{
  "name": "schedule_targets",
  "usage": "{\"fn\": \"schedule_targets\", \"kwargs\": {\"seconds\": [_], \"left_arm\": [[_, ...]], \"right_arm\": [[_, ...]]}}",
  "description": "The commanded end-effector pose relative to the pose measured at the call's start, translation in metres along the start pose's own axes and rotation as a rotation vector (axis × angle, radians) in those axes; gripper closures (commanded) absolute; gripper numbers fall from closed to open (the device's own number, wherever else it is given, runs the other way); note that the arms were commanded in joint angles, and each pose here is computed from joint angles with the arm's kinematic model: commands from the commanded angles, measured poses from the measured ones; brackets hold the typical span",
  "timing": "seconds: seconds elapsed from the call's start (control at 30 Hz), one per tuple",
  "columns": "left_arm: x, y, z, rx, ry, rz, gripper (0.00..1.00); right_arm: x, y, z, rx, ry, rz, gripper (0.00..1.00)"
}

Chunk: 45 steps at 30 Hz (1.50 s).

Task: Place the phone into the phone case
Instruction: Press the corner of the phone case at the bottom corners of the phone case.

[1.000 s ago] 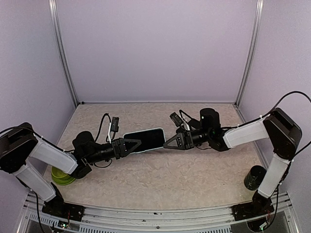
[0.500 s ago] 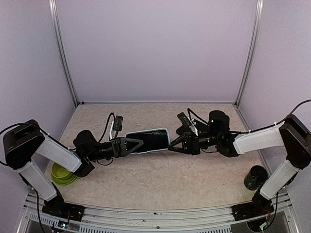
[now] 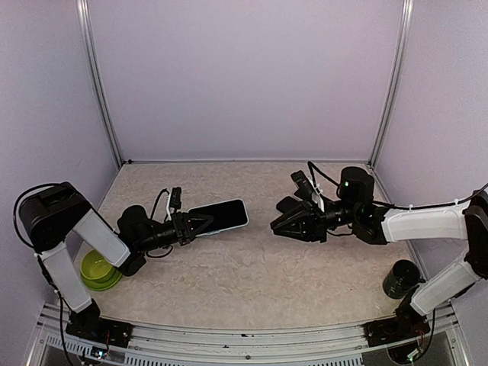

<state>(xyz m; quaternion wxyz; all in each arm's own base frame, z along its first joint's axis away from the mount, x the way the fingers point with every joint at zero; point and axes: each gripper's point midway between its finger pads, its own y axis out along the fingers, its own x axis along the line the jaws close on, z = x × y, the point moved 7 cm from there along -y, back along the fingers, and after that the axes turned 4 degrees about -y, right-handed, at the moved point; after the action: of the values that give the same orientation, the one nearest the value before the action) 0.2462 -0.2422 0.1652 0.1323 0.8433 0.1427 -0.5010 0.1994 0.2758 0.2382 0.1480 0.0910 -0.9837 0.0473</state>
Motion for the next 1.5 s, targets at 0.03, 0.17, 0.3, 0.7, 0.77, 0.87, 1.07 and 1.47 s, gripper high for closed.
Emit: {"fn": "schedule_targets", "kwargs": {"seconds": [0.03,0.17,0.3,0.7,0.77,0.87,1.07,1.47], "left_arm": [[0.002,-0.004,-0.003,-0.051,-0.008,-0.013,1.00],[0.001,-0.005,-0.003,-0.051,-0.002,-0.011,1.00],[-0.001,-0.005,-0.002,-0.044,0.012,-0.002,1.00],[-0.012,0.009,0.009,0.032,0.099,-0.018,1.00],[-0.017,0.014,0.011,0.046,0.135,-0.015,1.00],[-0.022,0.020,0.015,0.072,0.173,-0.025,1.00],[-0.032,0.024,0.019,0.084,0.224,-0.017,1.00],[-0.043,0.026,0.022,0.088,0.262,0.015,1.00]], "right_arm": [[0.013,-0.004,-0.013,-0.012,-0.084,-0.056,0.80],[0.002,-0.001,-0.010,0.010,-0.037,-0.018,0.73],[-0.014,0.002,-0.007,0.025,0.032,0.027,0.60],[-0.054,0.003,-0.010,0.021,0.135,0.242,0.39],[-0.061,0.005,-0.009,0.020,0.158,0.261,0.35],[-0.069,0.007,-0.005,0.019,0.190,0.285,0.35],[-0.078,0.010,0.003,0.034,0.237,0.291,0.37],[-0.086,0.013,0.019,0.062,0.277,0.299,0.41]]}}
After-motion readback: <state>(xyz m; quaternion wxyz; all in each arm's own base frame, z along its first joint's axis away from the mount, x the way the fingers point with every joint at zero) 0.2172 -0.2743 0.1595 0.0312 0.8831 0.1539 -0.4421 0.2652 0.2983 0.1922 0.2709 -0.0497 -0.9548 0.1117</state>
